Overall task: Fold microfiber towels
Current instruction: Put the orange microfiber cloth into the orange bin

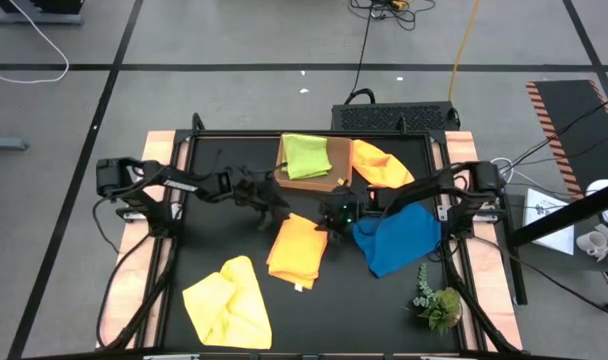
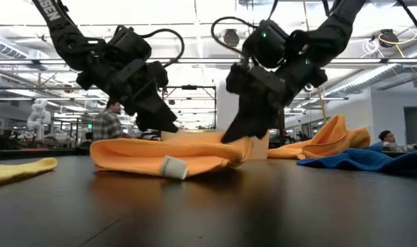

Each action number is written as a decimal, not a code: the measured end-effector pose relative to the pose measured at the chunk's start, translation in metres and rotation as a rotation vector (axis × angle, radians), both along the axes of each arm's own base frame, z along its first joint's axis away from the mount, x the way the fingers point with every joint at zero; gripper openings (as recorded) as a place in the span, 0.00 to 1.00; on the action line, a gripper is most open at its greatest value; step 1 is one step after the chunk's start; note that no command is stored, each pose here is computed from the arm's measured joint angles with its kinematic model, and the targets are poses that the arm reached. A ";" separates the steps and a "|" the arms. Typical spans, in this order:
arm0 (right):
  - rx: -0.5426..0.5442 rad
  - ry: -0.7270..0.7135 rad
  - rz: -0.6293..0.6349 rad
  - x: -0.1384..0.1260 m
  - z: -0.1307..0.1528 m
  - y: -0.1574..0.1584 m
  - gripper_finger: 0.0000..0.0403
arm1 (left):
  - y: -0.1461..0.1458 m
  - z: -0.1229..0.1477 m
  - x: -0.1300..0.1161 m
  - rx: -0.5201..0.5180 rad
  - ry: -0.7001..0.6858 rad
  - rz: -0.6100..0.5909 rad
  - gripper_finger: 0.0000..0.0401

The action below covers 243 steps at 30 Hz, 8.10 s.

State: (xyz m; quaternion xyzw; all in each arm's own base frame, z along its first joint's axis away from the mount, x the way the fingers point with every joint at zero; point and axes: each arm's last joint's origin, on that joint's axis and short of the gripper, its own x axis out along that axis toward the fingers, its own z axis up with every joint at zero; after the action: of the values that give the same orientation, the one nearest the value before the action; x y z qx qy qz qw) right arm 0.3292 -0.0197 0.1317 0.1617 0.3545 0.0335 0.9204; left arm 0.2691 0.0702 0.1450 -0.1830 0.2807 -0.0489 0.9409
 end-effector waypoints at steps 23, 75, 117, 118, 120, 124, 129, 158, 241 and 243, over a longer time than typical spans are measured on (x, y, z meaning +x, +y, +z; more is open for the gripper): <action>-0.109 -0.140 0.047 -0.004 0.037 0.011 0.00 | -0.004 0.063 0.060 0.135 -0.020 -0.255 0.74; -0.233 -0.108 -0.104 -0.058 0.086 -0.011 0.53 | -0.004 0.155 0.112 0.525 0.414 -0.448 0.00; -0.113 -0.459 -0.187 -0.048 0.010 -0.032 0.43 | 0.003 0.211 0.091 0.694 0.286 -0.239 0.01; -0.120 -0.475 -0.182 -0.048 0.011 -0.034 0.36 | 0.004 0.211 0.091 0.694 0.288 -0.231 0.01; -0.127 -0.495 -0.160 -0.049 0.015 -0.036 0.20 | 0.006 0.211 0.091 0.694 0.294 -0.216 0.01; -0.146 -0.491 -0.158 -0.054 0.023 -0.042 0.03 | 0.018 0.212 0.089 0.679 0.299 -0.167 0.00; -0.196 -0.474 -0.193 -0.069 0.045 -0.053 0.01 | 0.040 0.213 0.084 0.640 0.299 -0.069 0.00; -0.116 0.102 -0.227 -0.075 0.119 -0.160 0.00 | 0.082 0.062 0.039 0.293 -0.133 0.570 0.00; -0.459 0.148 -0.270 -0.008 0.043 -0.147 0.28 | 0.035 0.027 0.041 0.456 0.036 0.516 0.23; -0.489 0.207 -0.293 -0.012 0.041 -0.147 0.26 | 0.043 0.022 0.041 0.454 0.045 0.543 0.23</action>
State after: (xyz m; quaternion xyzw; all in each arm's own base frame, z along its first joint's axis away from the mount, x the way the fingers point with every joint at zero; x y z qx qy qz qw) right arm 0.3173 -0.1669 0.1731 -0.0129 0.4170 -0.2026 0.8860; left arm 0.3099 0.1131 0.1671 -0.0381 0.2464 0.2710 0.9297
